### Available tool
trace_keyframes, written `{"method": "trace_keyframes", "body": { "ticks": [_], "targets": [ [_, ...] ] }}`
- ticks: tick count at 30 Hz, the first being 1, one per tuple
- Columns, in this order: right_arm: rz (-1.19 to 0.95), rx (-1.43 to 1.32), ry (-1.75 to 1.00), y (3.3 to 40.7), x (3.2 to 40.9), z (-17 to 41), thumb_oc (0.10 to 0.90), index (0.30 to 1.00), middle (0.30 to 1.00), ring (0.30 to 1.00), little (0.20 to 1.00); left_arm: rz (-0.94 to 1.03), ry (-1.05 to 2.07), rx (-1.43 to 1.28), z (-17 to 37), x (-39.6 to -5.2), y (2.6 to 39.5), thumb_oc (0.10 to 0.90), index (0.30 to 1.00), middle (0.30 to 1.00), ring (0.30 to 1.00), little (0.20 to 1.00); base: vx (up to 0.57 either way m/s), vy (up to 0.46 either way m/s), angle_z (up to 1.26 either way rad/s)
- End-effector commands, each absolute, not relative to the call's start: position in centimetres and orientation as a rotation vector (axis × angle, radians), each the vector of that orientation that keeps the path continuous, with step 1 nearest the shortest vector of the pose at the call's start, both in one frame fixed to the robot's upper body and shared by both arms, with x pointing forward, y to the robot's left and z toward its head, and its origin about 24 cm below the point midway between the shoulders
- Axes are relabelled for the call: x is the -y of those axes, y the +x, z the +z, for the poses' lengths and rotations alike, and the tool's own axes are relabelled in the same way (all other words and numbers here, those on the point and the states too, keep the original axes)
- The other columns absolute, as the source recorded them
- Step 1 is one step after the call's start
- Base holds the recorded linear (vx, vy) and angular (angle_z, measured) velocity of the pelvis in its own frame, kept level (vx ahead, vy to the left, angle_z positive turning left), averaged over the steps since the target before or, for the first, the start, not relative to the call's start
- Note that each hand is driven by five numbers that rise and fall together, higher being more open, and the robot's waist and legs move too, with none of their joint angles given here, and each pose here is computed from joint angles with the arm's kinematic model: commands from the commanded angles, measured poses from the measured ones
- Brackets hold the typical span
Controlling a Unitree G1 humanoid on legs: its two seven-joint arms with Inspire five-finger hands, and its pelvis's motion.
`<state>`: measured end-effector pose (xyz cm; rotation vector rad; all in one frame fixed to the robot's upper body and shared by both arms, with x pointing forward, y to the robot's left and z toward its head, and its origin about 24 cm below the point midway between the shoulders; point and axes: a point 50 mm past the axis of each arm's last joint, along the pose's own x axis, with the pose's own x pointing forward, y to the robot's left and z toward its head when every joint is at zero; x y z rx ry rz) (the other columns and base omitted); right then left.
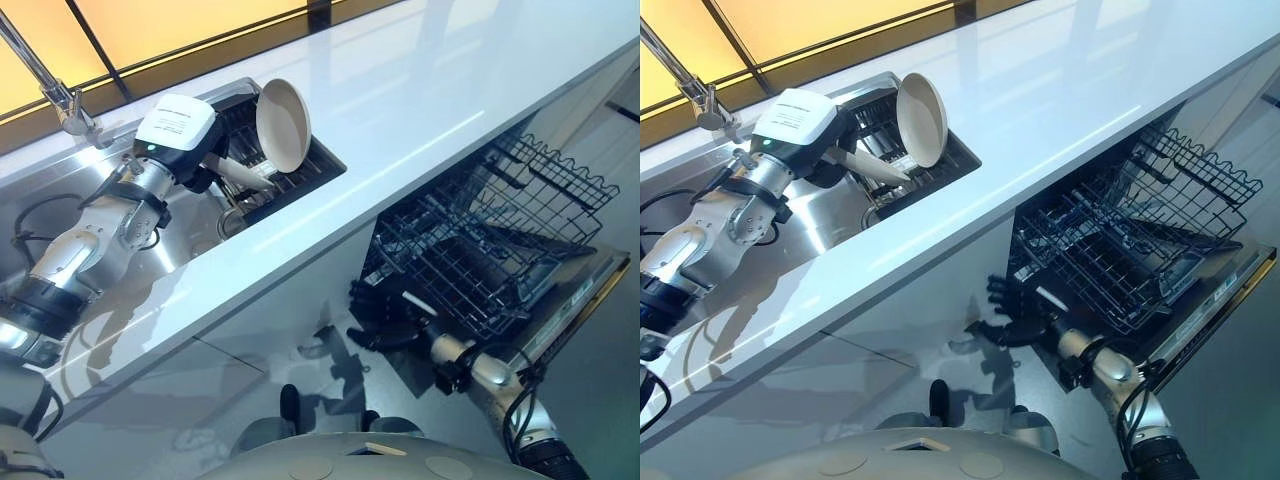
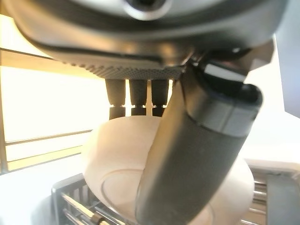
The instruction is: Pick up plates and place into dishwasher.
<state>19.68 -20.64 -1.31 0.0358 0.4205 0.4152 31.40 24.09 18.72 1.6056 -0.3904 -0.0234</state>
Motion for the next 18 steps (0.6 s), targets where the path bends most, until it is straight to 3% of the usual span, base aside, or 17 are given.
{"method": "trace_keyframes", "body": {
  "ticks": [1, 4, 10, 13, 18],
  "targets": [
    [0.333, -0.091, 0.001, 21.9, 22.8, 5.5, 0.8, 0.9, 0.9, 0.9, 0.9, 0.333, 1.542, 0.69, 27.7, -26.2, 29.6, 0.1, 0.3, 0.3, 0.3, 0.2, -0.06, -0.006, -0.02],
    [0.197, 0.001, -0.067, 22.3, 24.5, 7.4, 0.8, 0.9, 0.9, 0.9, 0.9, 0.362, 1.53, 0.734, 28.2, -26.7, 28.6, 0.1, 0.3, 0.3, 0.3, 0.2, -0.06, -0.006, -0.01],
    [-0.327, 0.235, -0.261, 23.0, 30.4, 13.0, 0.8, 0.9, 0.9, 0.9, 0.9, 0.4, 1.518, 0.893, 30.5, -26.1, 26.2, 0.1, 0.3, 0.3, 0.3, 0.2, -0.05, -0.018, 0.0],
    [-0.376, 0.366, -0.294, 22.9, 30.4, 15.4, 0.8, 0.9, 0.9, 0.9, 0.9, 0.409, 1.482, 0.979, 31.0, -25.4, 25.1, 0.1, 0.3, 0.3, 0.3, 0.2, 0.0, 0.0, 0.0],
    [-0.223, 0.584, -0.325, 23.3, 28.0, 19.5, 0.8, 0.9, 0.9, 0.9, 0.9, 0.37, 1.316, 1.133, 31.6, -23.9, 23.6, 0.1, 0.3, 0.3, 0.3, 0.2, -0.04, -0.023, -0.01]
  ]
}}
